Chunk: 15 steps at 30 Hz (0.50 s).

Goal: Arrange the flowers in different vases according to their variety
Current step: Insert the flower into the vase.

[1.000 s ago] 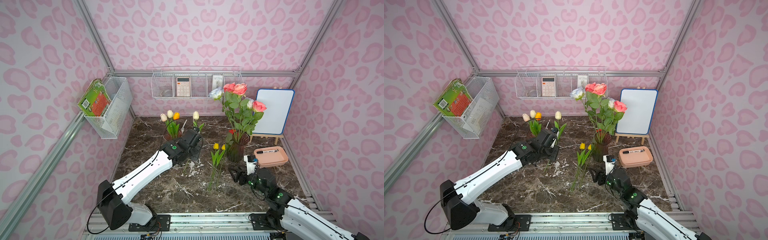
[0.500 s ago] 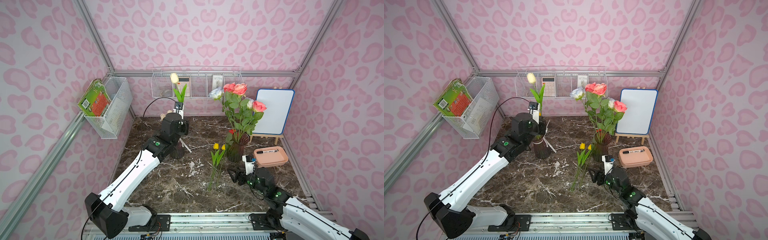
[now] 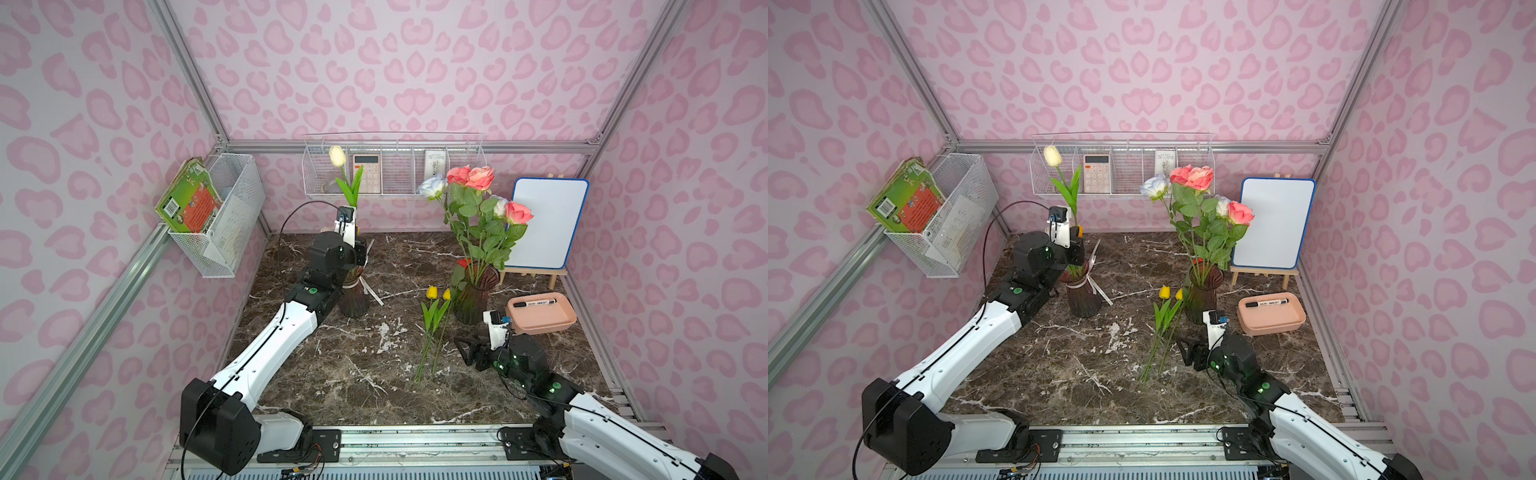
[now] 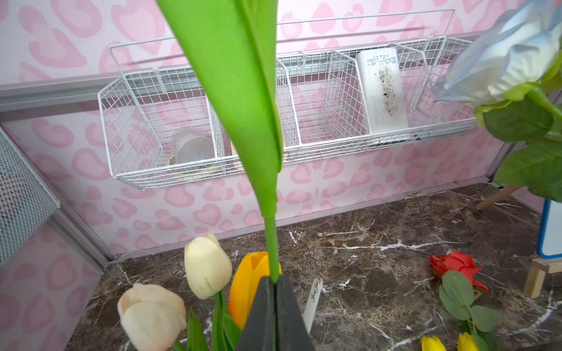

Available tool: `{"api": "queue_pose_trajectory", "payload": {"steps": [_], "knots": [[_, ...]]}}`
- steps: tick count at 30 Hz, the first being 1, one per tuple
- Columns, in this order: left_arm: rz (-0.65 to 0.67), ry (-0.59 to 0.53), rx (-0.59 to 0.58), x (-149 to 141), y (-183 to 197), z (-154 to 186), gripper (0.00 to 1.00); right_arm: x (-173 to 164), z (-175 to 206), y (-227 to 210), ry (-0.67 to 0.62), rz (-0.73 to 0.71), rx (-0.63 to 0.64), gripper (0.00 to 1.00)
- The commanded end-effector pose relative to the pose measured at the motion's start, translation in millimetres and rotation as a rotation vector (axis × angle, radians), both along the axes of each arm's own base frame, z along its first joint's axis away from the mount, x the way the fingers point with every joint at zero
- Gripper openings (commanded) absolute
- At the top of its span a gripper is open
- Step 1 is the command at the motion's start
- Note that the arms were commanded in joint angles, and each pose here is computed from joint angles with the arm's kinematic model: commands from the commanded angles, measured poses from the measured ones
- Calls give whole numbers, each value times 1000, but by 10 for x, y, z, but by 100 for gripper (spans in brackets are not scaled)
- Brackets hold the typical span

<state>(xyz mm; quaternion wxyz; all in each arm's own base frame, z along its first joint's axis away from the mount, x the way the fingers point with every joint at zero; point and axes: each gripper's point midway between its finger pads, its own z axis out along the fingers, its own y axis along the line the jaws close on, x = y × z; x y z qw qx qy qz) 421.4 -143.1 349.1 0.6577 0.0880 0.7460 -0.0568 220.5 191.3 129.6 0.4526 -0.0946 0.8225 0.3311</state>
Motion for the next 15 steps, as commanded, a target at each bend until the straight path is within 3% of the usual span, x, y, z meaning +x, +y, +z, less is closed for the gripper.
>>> {"api": "queue_pose_trajectory", "payload": {"steps": [1, 2, 5, 12, 15], "knots": [[-52, -48, -66, -82, -67, 106, 0, 24, 62, 20, -20, 3, 12, 80], [-35, -45, -71, -107, -28, 89, 1, 24, 49, 24, -16, 3, 12, 80], [12, -25, -73, -175, 88, 55, 37, 28, 24, 41, -8, 10, 12, 80], [-60, 38, -93, -559, -10, 170, 72, 72, 33, 138, 17, 35, 9, 79], [-61, 59, -113, -732, -31, 194, 80, 82, 19, 185, 39, 48, 9, 79]]}}
